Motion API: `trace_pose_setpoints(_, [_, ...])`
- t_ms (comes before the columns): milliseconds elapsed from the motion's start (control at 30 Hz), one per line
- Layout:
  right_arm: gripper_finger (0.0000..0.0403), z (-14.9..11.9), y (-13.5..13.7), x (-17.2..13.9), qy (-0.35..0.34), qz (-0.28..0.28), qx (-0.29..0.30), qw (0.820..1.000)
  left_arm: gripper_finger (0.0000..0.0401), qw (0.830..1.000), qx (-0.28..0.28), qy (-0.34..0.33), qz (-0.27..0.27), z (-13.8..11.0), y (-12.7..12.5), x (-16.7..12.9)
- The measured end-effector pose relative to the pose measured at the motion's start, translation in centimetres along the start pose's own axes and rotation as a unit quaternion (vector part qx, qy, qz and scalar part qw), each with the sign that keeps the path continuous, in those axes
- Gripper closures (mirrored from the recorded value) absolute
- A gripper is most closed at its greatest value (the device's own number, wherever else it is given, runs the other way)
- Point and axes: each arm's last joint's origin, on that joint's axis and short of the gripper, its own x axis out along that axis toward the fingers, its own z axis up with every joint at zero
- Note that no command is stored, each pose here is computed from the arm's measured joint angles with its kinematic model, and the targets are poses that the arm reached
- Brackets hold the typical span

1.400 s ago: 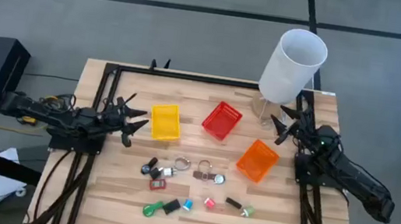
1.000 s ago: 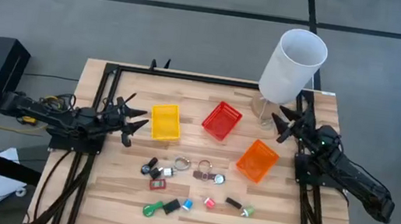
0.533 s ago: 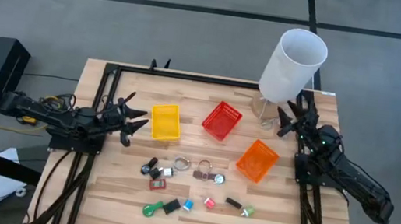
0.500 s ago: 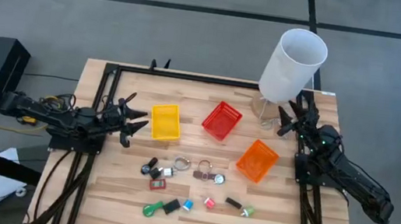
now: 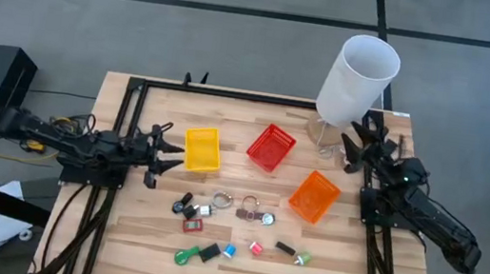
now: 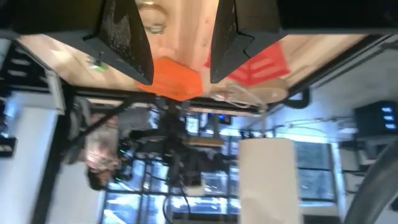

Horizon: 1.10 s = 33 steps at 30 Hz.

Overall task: Pick & Place Office items
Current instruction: Put the white adapter into the yellow basket

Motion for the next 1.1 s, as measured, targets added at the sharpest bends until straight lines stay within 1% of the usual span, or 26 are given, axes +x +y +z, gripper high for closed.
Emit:
trace_pose_setpoints(67, [0.0147, 0.7, 0.4, 0.0, -0.034, 0.029, 0.002, 0.999, 0.0246, 1.0, -0.006, 0.012, -0.014, 0.7, -0.3, 0.8])
trace_pose_setpoints(100, [0.0147, 0.8, 0.6, 0.1, -0.037, 0.042, 0.0, 0.998, 0.0245, 1.0, -0.007, 0.021, -0.017, 0.9, -0.5, 1.3])
trace_pose_setpoints(167, [0.0147, 0.8, 0.9, 0.4, -0.021, 0.058, 0.003, 0.998, 0.0239, 0.999, -0.004, 0.045, -0.017, 1.2, -0.8, 2.5])
trace_pose_setpoints(267, [0.0147, 1.3, 1.4, 1.0, -0.025, 0.08, -0.001, 0.996, 0.0227, 0.996, 0.006, 0.087, -0.016, 1.3, -1.4, 4.7])
trace_pose_setpoints(367, [0.0147, 1.0, 1.9, 1.7, 0.002, 0.1, 0.004, 0.995, 0.0211, 0.992, 0.012, 0.118, -0.032, 1.3, -2.4, 6.8])
trace_pose_setpoints(533, [0.0147, 0.4, 2.7, 2.9, 0.033, 0.124, 0.006, 0.992, 0.0192, 0.983, 0.021, 0.171, -0.062, 0.3, -4.3, 9.4])
trace_pose_setpoints(600, [0.0147, 0.6, 3.1, 3.3, 0.024, 0.137, 0.011, 0.99, 0.0188, 0.98, 0.01, 0.185, -0.069, -0.1, -5.1, 10.3])
trace_pose_setpoints(700, [0.0147, 0.9, 4.1, 4.5, 0.029, 0.163, 0.02, 0.986, 0.0185, 0.974, -0.007, 0.215, -0.074, -0.6, -6.0, 11.2])
trace_pose_setpoints(800, [0.0147, -0.3, 5.3, 5.7, 0.088, 0.19, 0.024, 0.978, 0.0186, 0.965, -0.028, 0.249, -0.075, -1.3, -6.9, 11.6])
trace_pose_setpoints(833, [0.0147, -0.2, 5.8, 6.2, 0.094, 0.199, 0.024, 0.975, 0.0187, 0.963, -0.037, 0.257, -0.076, -1.6, -7.3, 11.6])
trace_pose_setpoints(900, [0.0147, -0.3, 6.7, 7.2, 0.1, 0.217, 0.015, 0.971, 0.019, 0.956, -0.053, 0.277, -0.081, -2.4, -8.0, 11.5])
trace_pose_setpoints(1033, [0.0147, -1.7, 8.5, 8.8, 0.154, 0.245, -0.003, 0.957, 0.0194, 0.943, -0.072, 0.313, -0.093, -3.9, -9.5, 11.0])
trace_pose_setpoints(1100, [0.0147, -1.6, 9.5, 10.1, 0.153, 0.253, -0.001, 0.955, 0.0194, 0.935, -0.073, 0.332, -0.095, -4.4, -10.0, 10.8])
